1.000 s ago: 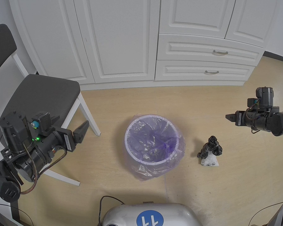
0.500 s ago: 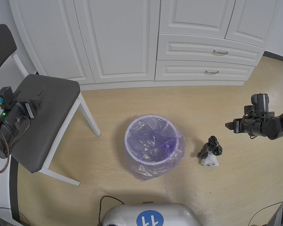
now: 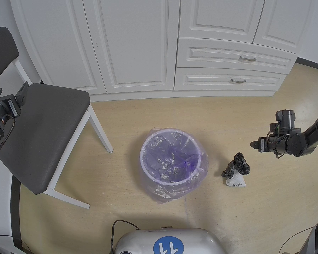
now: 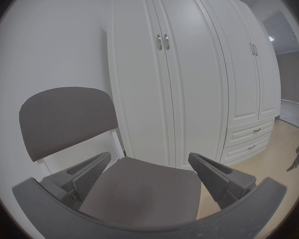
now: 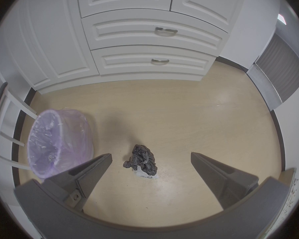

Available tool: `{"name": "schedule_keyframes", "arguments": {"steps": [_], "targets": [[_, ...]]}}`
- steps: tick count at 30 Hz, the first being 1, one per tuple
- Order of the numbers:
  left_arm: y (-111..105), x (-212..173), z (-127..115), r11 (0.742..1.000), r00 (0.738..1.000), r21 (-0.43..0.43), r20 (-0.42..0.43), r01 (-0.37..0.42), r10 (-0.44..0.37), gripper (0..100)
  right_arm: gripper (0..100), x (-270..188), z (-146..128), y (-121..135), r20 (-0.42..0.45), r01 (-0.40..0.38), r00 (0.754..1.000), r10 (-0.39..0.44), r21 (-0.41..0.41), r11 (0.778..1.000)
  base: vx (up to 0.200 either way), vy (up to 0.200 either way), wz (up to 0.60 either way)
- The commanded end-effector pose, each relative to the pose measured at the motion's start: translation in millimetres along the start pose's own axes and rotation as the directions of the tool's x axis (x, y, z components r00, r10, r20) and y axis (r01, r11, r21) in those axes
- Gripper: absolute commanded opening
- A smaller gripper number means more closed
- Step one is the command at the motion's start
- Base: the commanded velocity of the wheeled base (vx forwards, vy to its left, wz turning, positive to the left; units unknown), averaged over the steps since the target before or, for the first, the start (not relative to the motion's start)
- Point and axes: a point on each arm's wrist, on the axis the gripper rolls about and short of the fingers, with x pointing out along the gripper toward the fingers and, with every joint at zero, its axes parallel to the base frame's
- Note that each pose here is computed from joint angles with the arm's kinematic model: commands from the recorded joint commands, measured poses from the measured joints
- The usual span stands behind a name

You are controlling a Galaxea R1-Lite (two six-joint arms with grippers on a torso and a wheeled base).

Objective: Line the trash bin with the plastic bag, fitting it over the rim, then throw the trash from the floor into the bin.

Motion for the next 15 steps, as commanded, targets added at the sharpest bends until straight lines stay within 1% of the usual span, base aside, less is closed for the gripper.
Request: {"name": "schedule_keyframes", "arguments": {"steps": [1,3,5,8,15], "targets": [[0,0,-2,1.000,1.000,0.005,-0.005,0.000,0.000,100,100,49,-21,-7,-0.075,0.025,0.997,-0.023,0.024,0.999,0.000,0.000,0.00],[-1,0,-2,1.000,1.000,0.005,-0.008,0.005,-0.005,100,100,60,-30,-7,-0.092,0.029,0.995,-0.025,0.036,0.999,0.000,0.000,0.00],[-1,0,-3,1.000,1.000,0.005,-0.011,0.007,-0.007,100,100,71,-39,-5,-0.076,0.028,0.997,-0.026,0.037,0.999,0.000,0.000,0.00],[-2,0,-4,1.000,1.000,0.005,-0.014,0.007,-0.007,100,100,77,-44,-4,-0.040,0.026,0.999,-0.025,0.030,0.999,0.000,0.000,0.00],[0,-1,-7,1.000,1.000,0.012,-0.026,0.004,-0.003,100,100,90,-52,-3,-0.050,0.022,0.999,-0.021,0.020,1.000,0.000,0.000,0.00]]}}
